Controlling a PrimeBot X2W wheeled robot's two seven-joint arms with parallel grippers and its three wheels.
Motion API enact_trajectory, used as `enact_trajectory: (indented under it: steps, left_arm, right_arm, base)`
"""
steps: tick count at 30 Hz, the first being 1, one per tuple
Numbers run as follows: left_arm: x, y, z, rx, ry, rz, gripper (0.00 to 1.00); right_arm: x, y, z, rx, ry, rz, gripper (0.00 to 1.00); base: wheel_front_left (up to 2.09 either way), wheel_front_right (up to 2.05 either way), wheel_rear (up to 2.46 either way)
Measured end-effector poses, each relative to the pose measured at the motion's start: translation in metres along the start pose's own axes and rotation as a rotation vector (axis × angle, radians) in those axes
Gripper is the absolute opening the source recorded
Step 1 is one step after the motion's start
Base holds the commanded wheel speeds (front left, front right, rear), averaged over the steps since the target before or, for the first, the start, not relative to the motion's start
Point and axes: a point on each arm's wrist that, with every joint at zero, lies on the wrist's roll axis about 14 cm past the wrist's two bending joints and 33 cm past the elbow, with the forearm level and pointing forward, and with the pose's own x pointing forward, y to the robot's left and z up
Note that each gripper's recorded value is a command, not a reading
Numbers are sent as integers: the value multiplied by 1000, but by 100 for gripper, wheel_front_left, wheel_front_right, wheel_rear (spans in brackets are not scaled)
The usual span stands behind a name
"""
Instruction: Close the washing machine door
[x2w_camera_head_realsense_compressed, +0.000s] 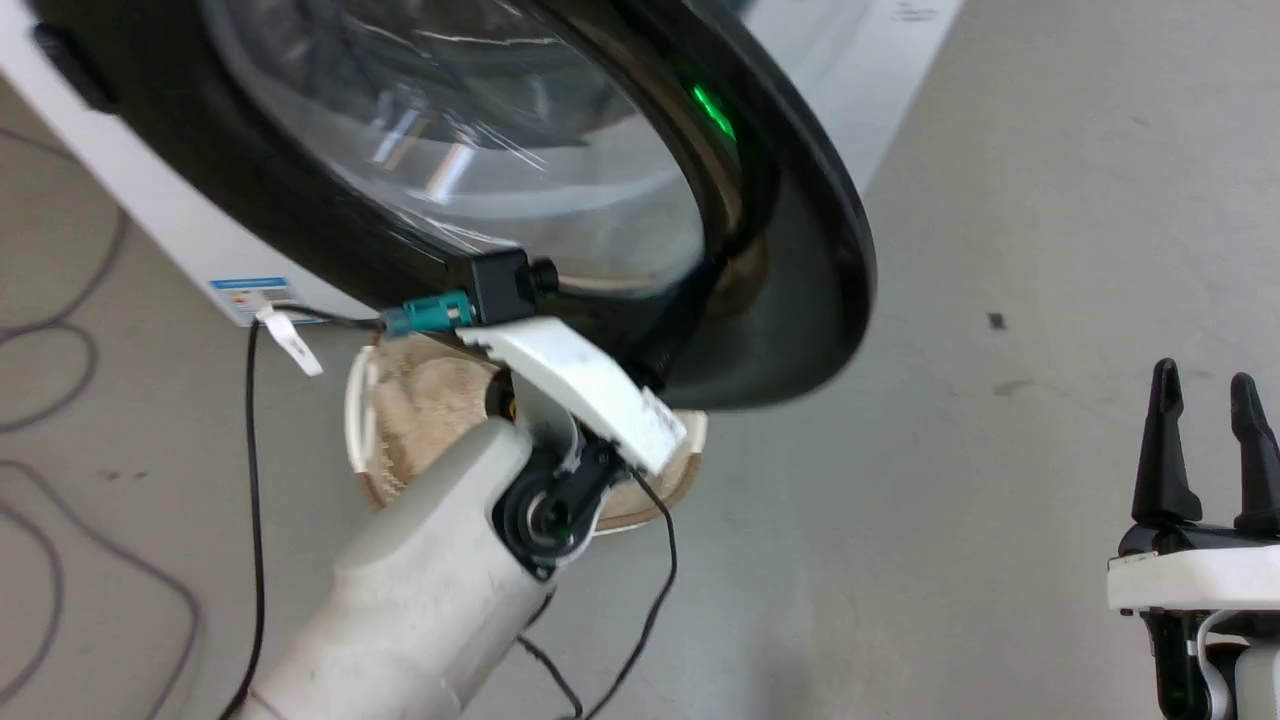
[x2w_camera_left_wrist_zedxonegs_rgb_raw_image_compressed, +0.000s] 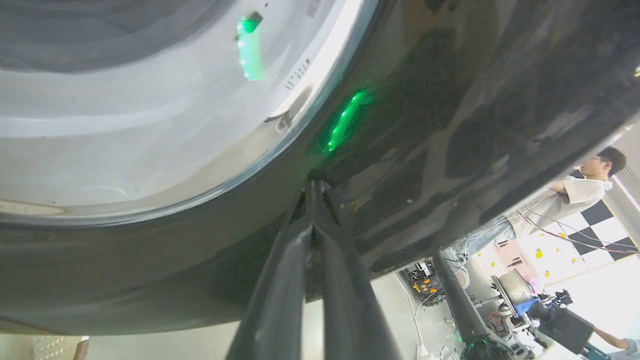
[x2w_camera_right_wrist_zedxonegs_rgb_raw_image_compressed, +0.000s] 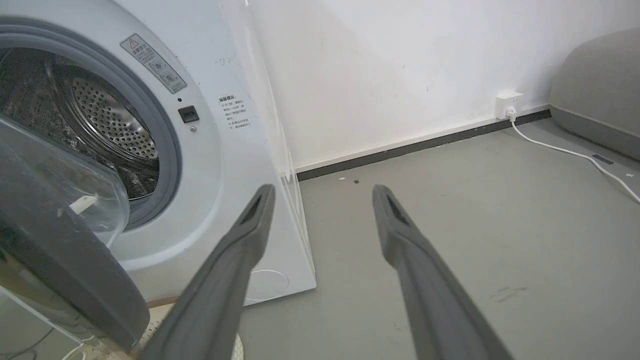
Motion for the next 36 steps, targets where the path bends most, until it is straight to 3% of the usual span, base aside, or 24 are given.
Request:
enact_trajectory:
  steps: [12, 18, 20, 21, 22, 29, 36]
  left_arm:
    - [26, 6, -7, 38, -9, 8, 0]
    - [13, 13, 14, 182, -60, 46, 0]
    - [7, 17, 41, 303, -122, 77, 49]
    - [-3, 17, 75, 429, -213, 125, 99]
    - [-3, 17, 75, 429, -213, 125, 100]
    - [-61, -3, 137, 790, -470, 270, 100]
    - [-125, -5, 163, 951, -613, 440, 100]
  right_arm:
    - [-11, -25, 10, -10, -16, -68, 100]
    - [-9, -16, 29, -8, -74, -38, 100]
    - [-7, -13, 38, -13, -102, -28, 100]
    - [-5, -9, 47, -10, -133, -16, 100]
    - [-5, -9, 47, -10, -133, -16, 100]
    - [4, 17, 87, -3, -262, 57, 100]
    - [8, 72, 139, 15, -429, 208, 100]
  base:
    - [0, 0, 0]
    - [0, 0, 0]
    - [0, 0, 0]
    - [0, 0, 0]
    - [0, 0, 0]
    - [0, 0, 0]
    - [0, 0, 0]
